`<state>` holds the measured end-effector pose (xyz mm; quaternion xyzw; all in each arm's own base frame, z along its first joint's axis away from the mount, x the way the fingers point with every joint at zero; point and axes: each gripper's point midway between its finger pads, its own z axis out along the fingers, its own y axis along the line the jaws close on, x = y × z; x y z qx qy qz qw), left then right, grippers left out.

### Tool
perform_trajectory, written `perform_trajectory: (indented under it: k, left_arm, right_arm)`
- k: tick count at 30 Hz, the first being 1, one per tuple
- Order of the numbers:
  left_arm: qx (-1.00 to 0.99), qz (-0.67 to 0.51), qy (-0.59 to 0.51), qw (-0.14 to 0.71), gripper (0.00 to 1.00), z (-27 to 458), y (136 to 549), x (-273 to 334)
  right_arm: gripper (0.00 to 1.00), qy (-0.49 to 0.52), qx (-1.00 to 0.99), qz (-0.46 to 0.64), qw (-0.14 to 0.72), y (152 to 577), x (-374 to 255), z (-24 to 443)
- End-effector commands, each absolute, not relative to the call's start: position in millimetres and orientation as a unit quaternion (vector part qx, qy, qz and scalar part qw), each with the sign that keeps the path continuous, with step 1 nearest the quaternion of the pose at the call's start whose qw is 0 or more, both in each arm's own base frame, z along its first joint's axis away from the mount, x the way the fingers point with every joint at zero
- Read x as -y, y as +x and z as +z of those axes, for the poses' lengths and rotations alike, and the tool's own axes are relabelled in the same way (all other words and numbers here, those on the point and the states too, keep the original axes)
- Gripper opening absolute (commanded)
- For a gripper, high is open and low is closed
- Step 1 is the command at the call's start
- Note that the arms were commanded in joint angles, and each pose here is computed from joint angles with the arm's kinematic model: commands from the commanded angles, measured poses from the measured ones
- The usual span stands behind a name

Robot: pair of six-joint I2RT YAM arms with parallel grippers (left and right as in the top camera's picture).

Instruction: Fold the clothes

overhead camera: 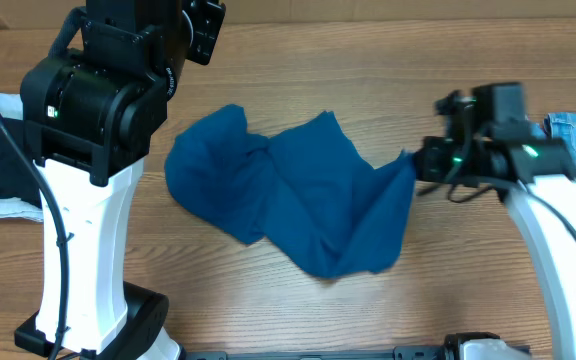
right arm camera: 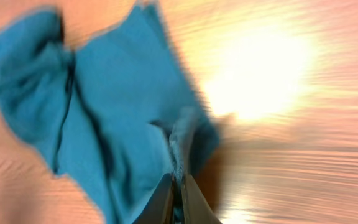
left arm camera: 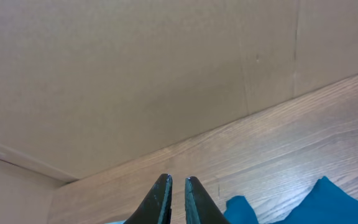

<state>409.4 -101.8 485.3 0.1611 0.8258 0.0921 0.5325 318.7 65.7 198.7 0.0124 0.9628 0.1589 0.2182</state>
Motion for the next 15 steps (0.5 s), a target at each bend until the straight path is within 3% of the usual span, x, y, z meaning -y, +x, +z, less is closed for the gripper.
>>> perform_trajectory:
  k: [1, 8, 15]
  left_arm:
    - [-0.824, 0.091, 0.156, 0.538, 0.13, 489.0, 409.7, 99.7]
    - [-0.826, 0.093, 0.157, 0.533, 0.14, 486.8, 408.7, 98.7]
    - [-0.835, 0.091, 0.154, 0.521, 0.23, 480.2, 405.6, 97.5]
  right_arm:
    - [0.04, 0.099, -0.948, 0.019, 0.302, 299.9, -5.8, 242.5]
    - [0.04, 0.365, -0.894, -0.106, 0.236, 245.0, 71.7, 226.8]
    - [0.04, 0.500, -0.833, -0.136, 0.194, 204.3, 134.0, 221.0]
